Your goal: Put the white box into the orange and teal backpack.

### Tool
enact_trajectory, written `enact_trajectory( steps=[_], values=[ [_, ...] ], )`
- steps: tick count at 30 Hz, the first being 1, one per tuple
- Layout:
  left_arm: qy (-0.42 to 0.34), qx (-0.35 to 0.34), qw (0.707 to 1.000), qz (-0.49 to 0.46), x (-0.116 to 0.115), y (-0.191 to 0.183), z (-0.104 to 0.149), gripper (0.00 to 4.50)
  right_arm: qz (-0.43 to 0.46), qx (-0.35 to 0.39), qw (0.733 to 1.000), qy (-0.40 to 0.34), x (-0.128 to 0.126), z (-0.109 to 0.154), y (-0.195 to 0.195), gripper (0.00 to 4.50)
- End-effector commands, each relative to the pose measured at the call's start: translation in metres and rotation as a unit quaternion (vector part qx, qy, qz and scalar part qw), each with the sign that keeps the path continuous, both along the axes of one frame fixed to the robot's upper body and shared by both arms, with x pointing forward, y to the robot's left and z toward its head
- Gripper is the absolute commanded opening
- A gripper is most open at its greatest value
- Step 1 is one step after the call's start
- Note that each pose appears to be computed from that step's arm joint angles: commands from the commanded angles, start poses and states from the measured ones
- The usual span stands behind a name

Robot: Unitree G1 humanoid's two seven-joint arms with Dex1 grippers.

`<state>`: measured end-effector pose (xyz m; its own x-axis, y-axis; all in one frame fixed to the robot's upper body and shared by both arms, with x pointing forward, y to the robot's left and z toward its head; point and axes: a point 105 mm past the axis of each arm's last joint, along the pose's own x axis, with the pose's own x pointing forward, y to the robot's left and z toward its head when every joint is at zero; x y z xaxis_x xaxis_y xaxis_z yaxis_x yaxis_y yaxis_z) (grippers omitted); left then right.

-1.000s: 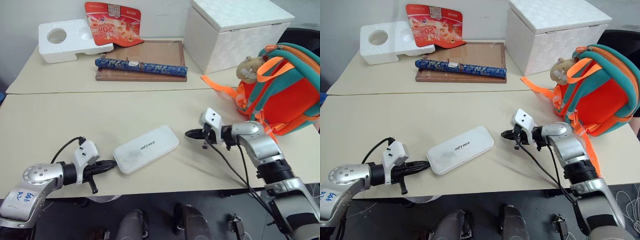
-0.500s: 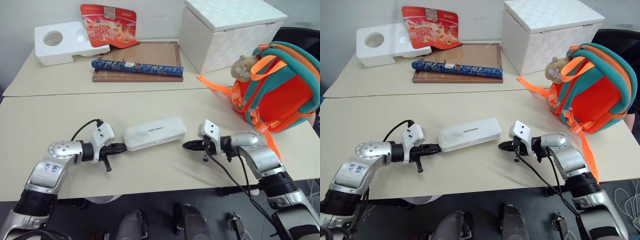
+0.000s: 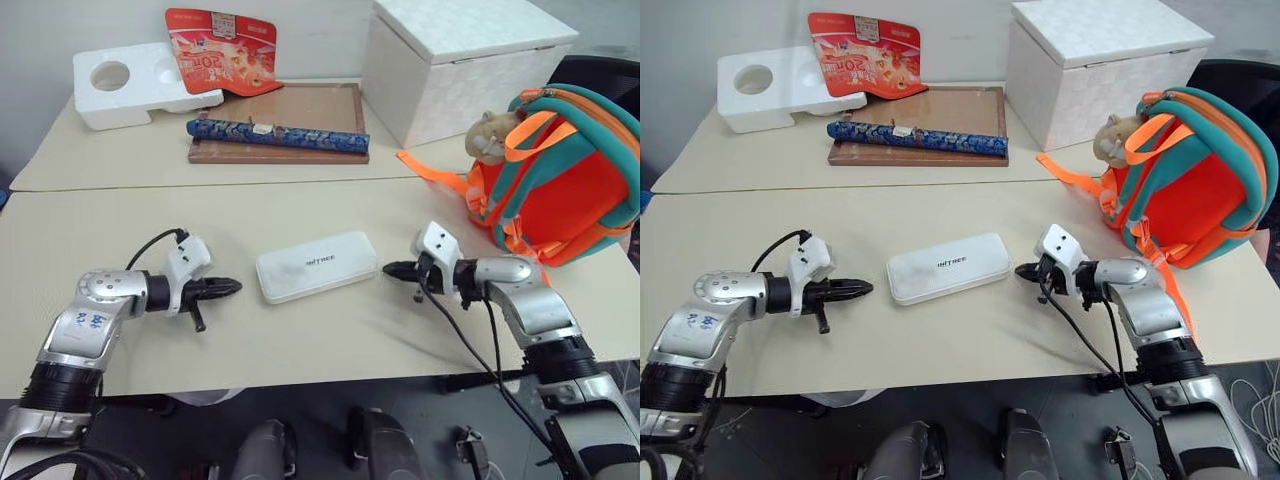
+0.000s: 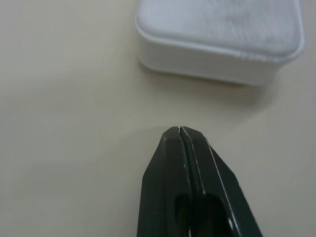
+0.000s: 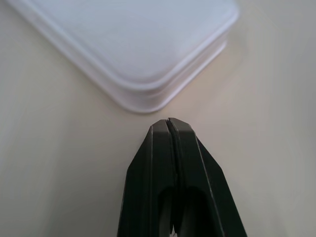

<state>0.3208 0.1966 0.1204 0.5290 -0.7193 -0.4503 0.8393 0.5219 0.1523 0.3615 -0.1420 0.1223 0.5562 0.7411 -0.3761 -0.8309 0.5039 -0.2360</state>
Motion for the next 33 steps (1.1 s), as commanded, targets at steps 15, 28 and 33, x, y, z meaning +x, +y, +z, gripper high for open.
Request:
enact_trajectory(
  steps=[15,28,33],
  values=[
    [-0.05,-0.017,0.999,-0.005,0.031,-0.018,0.021,0.02,0.016,0.018,1.0,-0.014,-0.009,0.008,0.011,0.0],
    [0.058,-0.086,0.992,0.065,0.03,0.02,0.027,0.9,-0.013,0.008,1.0,-0.019,-0.01,0.013,-0.007,0.0],
    [0.224,-0.189,0.952,0.093,0.015,0.021,0.033,2.43,-0.008,-0.006,1.0,-0.025,-0.007,0.013,-0.012,0.0]
  ],
)
